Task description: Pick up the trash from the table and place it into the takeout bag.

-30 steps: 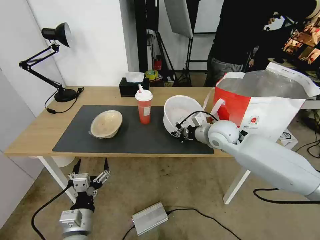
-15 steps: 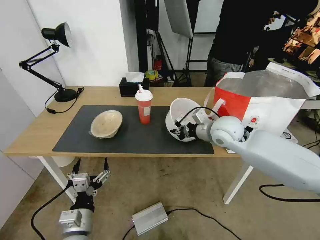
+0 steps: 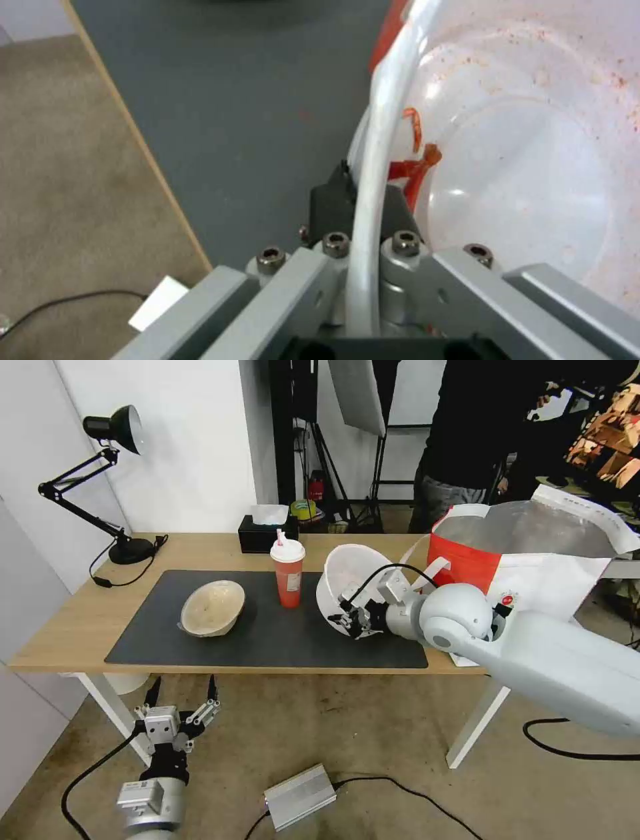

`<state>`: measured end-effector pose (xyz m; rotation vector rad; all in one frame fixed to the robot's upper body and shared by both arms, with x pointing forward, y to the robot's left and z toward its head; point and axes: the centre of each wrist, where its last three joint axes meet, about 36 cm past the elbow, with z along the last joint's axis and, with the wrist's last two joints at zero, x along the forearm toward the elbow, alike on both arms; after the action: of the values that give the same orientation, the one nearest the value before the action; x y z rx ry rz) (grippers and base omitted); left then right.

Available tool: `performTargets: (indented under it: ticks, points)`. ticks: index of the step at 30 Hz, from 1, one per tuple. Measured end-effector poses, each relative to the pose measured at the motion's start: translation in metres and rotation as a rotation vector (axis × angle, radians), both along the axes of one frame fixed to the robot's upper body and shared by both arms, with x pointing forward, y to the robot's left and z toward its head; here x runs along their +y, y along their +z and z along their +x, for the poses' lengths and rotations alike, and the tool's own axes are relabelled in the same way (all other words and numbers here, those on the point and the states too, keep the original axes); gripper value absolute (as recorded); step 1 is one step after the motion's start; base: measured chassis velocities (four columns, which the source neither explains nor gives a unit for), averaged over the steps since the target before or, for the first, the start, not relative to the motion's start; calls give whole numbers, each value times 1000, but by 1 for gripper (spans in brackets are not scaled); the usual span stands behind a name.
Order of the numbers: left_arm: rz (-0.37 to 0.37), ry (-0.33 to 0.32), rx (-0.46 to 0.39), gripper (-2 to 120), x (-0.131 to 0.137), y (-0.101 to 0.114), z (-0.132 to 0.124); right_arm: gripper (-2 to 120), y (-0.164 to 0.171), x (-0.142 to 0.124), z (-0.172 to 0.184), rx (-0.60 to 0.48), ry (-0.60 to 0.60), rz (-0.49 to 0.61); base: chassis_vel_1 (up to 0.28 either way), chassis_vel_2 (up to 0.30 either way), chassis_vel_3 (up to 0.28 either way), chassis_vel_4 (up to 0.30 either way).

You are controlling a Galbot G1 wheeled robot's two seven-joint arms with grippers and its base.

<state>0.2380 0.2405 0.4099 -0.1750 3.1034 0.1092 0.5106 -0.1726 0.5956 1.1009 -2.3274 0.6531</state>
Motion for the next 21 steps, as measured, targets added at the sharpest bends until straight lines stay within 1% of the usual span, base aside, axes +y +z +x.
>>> performTargets:
  ticks: [4, 8, 17, 21]
  points:
    - [3, 1, 0, 100, 0, -1, -1, 0, -4, 1, 1, 5, 0, -4, 0, 0, 0, 0]
    - [4, 2, -1, 100, 1, -1, -1, 0, 2, 4, 0, -7, 13, -9, 0, 0, 0, 0]
    - [6, 4, -2, 100, 2, 0, 0, 0, 21, 11, -5, -48, 59, -6, 0, 0, 0, 0]
    - [5, 5, -2, 100, 2, -1, 0, 0, 36, 17, -12, -74, 96, 3, 0, 0, 0, 0]
